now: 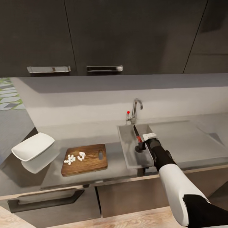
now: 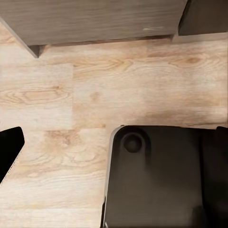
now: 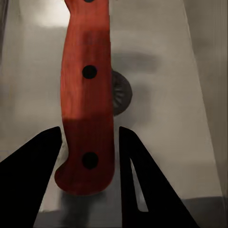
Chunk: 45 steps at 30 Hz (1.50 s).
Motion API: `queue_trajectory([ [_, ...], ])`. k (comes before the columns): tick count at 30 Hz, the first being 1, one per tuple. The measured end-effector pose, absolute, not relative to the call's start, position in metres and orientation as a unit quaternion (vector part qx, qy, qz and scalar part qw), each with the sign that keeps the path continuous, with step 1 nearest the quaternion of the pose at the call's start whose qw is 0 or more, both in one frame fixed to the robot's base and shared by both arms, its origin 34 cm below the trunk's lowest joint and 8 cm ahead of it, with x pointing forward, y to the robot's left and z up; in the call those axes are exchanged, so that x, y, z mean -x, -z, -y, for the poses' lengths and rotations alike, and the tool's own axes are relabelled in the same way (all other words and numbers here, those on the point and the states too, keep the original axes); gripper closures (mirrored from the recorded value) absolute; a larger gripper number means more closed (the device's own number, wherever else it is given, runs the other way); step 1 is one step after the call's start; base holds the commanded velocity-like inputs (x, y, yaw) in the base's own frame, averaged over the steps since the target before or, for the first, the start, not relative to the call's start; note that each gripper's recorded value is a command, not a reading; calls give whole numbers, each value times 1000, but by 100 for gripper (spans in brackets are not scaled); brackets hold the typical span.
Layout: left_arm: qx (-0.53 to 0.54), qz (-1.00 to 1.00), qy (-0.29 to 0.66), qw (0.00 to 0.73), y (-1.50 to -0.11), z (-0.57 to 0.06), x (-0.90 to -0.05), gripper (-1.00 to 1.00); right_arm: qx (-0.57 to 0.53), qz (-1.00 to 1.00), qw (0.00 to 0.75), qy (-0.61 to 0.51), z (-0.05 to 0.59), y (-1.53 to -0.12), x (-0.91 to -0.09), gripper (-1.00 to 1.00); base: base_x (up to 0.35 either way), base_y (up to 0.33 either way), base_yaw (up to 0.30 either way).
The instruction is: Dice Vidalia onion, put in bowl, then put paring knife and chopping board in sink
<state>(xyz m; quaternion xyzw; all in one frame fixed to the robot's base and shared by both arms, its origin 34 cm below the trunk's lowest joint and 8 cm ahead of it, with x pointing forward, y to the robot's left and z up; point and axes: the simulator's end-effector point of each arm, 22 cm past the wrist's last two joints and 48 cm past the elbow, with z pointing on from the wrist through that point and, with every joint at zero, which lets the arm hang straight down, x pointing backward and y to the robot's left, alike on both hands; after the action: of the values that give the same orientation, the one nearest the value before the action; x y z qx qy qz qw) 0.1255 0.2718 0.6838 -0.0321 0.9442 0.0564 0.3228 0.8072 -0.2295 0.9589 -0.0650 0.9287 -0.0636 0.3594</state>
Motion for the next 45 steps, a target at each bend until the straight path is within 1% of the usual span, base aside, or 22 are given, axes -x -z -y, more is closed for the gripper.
queue_trajectory([
  [15, 31, -948, -57, 312, -684, -272, -119, -100, 75, -947, 308, 56, 223, -907, -787, 100, 15, 10, 0],
  [21, 31, -949, -57, 307, -684, -272, -116, -100, 76, -949, 301, 55, 223, -899, -785, 100, 27, 13, 0],
  [28, 30, -951, -57, 302, -684, -272, -112, -100, 76, -951, 294, 55, 223, -890, -783, 100, 113, 130, 0],
  [45, 29, -955, -57, 289, -684, -272, -104, -100, 76, -955, 281, 55, 225, -872, -780, 100, 2, 2, 0],
])
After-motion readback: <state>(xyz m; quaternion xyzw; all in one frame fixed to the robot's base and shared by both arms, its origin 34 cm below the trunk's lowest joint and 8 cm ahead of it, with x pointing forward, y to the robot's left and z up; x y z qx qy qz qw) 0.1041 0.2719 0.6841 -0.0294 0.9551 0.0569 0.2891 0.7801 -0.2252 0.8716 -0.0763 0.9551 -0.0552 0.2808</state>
